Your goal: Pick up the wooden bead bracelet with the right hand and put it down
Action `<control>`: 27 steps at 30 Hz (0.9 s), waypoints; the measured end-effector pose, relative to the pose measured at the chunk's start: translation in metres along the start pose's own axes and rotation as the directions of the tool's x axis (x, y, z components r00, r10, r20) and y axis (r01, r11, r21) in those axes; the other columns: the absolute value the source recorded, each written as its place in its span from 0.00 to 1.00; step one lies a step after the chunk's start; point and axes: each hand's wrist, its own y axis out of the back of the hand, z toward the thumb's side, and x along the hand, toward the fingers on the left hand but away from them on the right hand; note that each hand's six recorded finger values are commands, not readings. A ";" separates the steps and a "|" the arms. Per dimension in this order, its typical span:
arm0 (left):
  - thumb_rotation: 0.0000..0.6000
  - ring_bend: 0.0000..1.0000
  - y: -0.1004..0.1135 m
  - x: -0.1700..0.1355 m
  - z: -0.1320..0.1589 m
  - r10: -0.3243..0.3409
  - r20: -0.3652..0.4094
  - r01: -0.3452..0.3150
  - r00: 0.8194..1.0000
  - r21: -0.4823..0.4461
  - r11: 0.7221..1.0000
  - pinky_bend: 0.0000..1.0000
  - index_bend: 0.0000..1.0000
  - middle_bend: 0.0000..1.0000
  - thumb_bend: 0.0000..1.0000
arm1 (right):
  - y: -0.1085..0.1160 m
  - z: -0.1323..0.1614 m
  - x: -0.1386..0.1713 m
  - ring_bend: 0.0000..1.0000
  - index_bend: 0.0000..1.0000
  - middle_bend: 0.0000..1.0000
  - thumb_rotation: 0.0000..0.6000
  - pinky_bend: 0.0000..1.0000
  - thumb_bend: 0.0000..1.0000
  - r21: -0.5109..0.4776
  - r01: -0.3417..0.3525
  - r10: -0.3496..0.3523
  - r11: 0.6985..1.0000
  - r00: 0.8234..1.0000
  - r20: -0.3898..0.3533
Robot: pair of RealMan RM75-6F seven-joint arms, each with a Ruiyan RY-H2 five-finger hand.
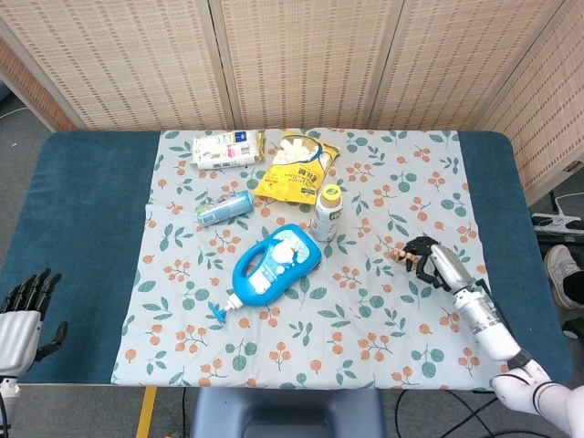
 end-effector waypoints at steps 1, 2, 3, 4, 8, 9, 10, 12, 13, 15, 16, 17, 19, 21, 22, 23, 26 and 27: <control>1.00 0.00 -0.001 0.000 0.000 -0.002 0.001 0.002 1.000 0.002 1.000 0.13 0.00 0.00 0.44 | 0.003 -0.007 0.000 0.20 0.46 0.58 1.00 0.12 1.00 0.060 0.008 -0.009 0.998 1.000 0.017; 1.00 0.00 -0.001 0.000 0.001 -0.003 0.001 0.003 1.000 0.003 1.000 0.13 0.00 0.00 0.44 | 0.005 -0.014 -0.001 0.20 0.45 0.58 1.00 0.12 1.00 0.132 0.008 -0.013 0.991 0.999 0.037; 1.00 0.00 -0.002 0.000 0.001 -0.004 0.002 0.004 1.000 0.005 1.000 0.12 0.00 0.00 0.44 | 0.005 -0.018 0.000 0.19 0.43 0.57 1.00 0.11 1.00 0.178 0.003 -0.012 0.984 0.999 0.049; 1.00 0.00 -0.002 0.001 0.002 -0.006 0.002 0.006 1.000 0.006 1.000 0.13 0.00 0.00 0.44 | 0.003 -0.021 0.000 0.18 0.41 0.55 1.00 0.10 1.00 0.219 -0.005 -0.008 0.976 0.998 0.058; 1.00 0.00 -0.002 0.001 0.002 -0.005 -0.001 0.005 1.000 0.005 1.000 0.13 0.00 0.00 0.46 | -0.009 -0.026 0.003 0.16 0.33 0.50 1.00 0.09 1.00 0.341 -0.050 0.026 0.939 0.997 0.075; 1.00 0.00 -0.002 0.001 0.001 -0.004 -0.002 0.004 1.000 0.004 1.000 0.13 0.00 0.00 0.46 | -0.012 -0.025 0.005 0.15 0.31 0.48 1.00 0.08 1.00 0.351 -0.058 0.034 0.935 0.997 0.075; 1.00 0.00 -0.001 0.001 0.001 -0.003 -0.002 0.003 1.000 0.002 1.000 0.13 0.00 0.00 0.46 | -0.015 -0.025 0.006 0.14 0.28 0.46 0.98 0.08 0.99 0.357 -0.065 0.041 0.932 0.996 0.074; 1.00 0.00 -0.001 0.000 0.001 -0.001 -0.002 0.001 1.000 -0.001 1.000 0.13 0.00 0.00 0.47 | -0.019 -0.025 0.009 0.11 0.19 0.40 0.90 0.06 0.83 0.372 -0.082 0.057 0.925 0.995 0.077; 1.00 0.00 0.000 0.000 0.001 0.001 -0.002 -0.001 1.000 -0.003 1.000 0.13 0.00 0.00 0.47 | -0.020 -0.025 0.011 0.07 0.12 0.36 0.85 0.04 0.67 0.382 -0.091 0.065 0.920 0.995 0.080; 1.00 0.00 0.000 0.000 0.001 0.003 0.001 -0.003 1.000 -0.004 1.000 0.13 0.00 0.00 0.48 | -0.022 -0.026 0.016 0.02 0.02 0.25 0.79 0.01 0.42 0.421 -0.121 0.089 0.899 0.991 0.096; 1.00 0.00 0.000 0.000 0.001 0.002 0.002 -0.002 1.000 -0.005 1.000 0.13 0.00 0.00 0.48 | -0.023 -0.028 0.019 0.00 0.00 0.20 0.78 0.00 0.35 0.442 -0.138 0.101 0.887 0.989 0.106; 1.00 0.00 0.000 0.000 0.001 0.002 0.003 -0.002 1.000 -0.006 1.000 0.13 0.00 0.00 0.48 | -0.024 -0.029 0.022 0.00 0.00 0.16 0.77 0.00 0.32 0.469 -0.158 0.115 0.869 0.986 0.120; 1.00 0.00 0.001 0.000 0.001 0.003 0.004 -0.003 1.000 -0.007 1.000 0.13 0.00 0.00 0.48 | -0.024 -0.027 0.028 0.00 0.00 0.12 0.77 0.00 0.30 0.504 -0.175 0.125 0.846 0.983 0.132; 1.00 0.00 0.001 0.000 0.001 0.006 0.005 -0.006 1.000 -0.008 1.000 0.13 0.00 0.00 0.48 | -0.024 -0.020 0.036 0.00 0.00 0.08 0.77 0.00 0.29 0.525 -0.167 0.117 0.834 0.985 0.128; 1.00 0.00 0.002 0.000 0.001 0.008 0.006 -0.008 1.000 -0.008 1.000 0.13 0.00 0.00 0.48 | -0.023 -0.015 0.039 0.00 0.00 0.07 0.78 0.00 0.29 0.526 -0.152 0.105 0.837 0.987 0.118; 1.00 0.00 0.002 0.000 0.001 0.009 0.006 -0.009 1.000 -0.007 1.000 0.13 0.00 0.00 0.48 | -0.019 -0.008 0.044 0.00 0.00 0.05 0.79 0.00 0.29 0.523 -0.121 0.080 0.844 0.992 0.099; 1.00 0.00 0.002 0.000 0.002 0.013 0.008 -0.013 1.000 -0.006 1.000 0.12 0.00 0.00 0.47 | 0.000 0.009 0.059 0.00 0.00 0.01 0.79 0.00 0.29 0.526 -0.003 -0.019 0.851 0.999 0.036; 1.00 0.00 0.003 0.000 0.002 0.015 0.009 -0.015 1.000 -0.006 1.000 0.12 0.00 0.00 0.47 | 0.006 0.015 0.064 0.00 0.00 0.01 0.79 0.00 0.29 0.530 0.038 -0.054 0.847 0.998 0.014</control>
